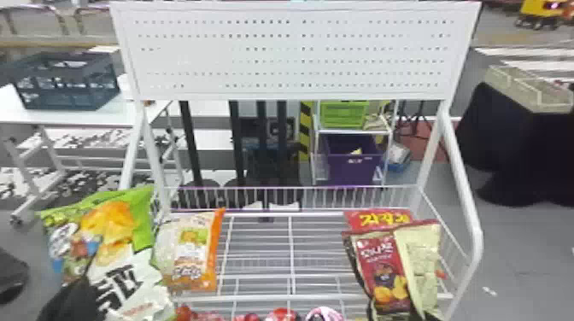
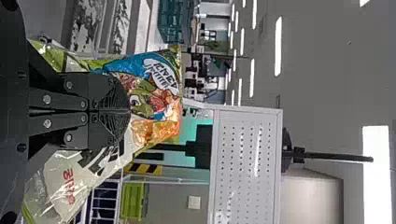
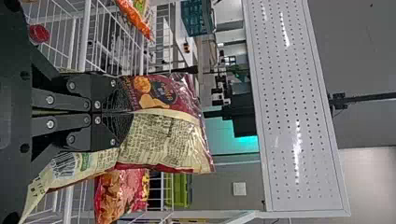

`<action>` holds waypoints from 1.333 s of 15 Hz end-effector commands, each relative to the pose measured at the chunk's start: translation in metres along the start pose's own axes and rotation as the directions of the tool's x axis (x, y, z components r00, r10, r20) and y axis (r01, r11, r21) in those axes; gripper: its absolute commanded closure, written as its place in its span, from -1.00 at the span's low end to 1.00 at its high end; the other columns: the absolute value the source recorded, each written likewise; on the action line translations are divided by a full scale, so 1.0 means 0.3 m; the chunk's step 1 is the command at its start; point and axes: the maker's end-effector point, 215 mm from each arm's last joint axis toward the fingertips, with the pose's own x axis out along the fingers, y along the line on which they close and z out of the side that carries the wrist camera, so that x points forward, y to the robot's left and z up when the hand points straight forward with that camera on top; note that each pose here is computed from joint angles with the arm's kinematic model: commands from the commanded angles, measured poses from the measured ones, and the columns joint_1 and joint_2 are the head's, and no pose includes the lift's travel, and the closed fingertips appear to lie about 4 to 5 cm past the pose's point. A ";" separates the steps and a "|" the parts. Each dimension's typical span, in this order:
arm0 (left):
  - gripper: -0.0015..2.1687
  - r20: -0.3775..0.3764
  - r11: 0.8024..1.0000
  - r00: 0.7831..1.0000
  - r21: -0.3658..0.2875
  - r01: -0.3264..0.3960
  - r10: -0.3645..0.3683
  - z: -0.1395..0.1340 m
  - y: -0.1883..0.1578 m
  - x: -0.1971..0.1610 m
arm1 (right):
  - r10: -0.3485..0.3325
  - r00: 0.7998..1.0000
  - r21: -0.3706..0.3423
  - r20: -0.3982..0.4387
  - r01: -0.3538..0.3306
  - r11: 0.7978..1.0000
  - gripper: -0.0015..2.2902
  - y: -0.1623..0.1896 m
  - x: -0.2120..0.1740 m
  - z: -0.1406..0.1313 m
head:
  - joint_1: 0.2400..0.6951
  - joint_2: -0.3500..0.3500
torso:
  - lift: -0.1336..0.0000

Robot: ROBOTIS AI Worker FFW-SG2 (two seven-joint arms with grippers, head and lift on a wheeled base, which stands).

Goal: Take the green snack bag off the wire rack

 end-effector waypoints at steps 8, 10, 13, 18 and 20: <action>0.66 -0.008 1.000 1.000 0.001 0.011 -0.011 0.001 -0.020 -0.033 | 0.004 1.000 -0.001 0.001 -0.004 1.000 0.95 0.007 -0.008 0.008 | 0.14 0.00 | 1.00; 0.66 -0.008 1.000 1.000 0.002 0.012 -0.012 0.004 -0.021 -0.035 | 0.002 1.000 -0.002 0.001 -0.002 1.000 0.95 0.005 -0.007 0.008 | 0.14 0.00 | 1.00; 0.66 -0.008 1.000 1.000 0.001 0.013 -0.013 0.003 -0.023 -0.036 | 0.001 1.000 -0.003 0.003 -0.001 1.000 0.95 0.004 -0.007 0.011 | 0.14 0.00 | 1.00; 0.66 -0.007 1.000 1.000 0.000 0.020 -0.020 0.009 -0.030 -0.036 | 0.000 1.000 0.000 0.004 0.000 1.000 0.95 0.004 -0.006 0.014 | 0.14 0.00 | 1.00; 0.66 -0.007 1.000 1.000 -0.001 0.022 -0.022 0.009 -0.032 -0.036 | 0.000 1.000 0.000 0.004 0.000 1.000 0.95 0.004 -0.006 0.014 | 0.14 0.00 | 1.00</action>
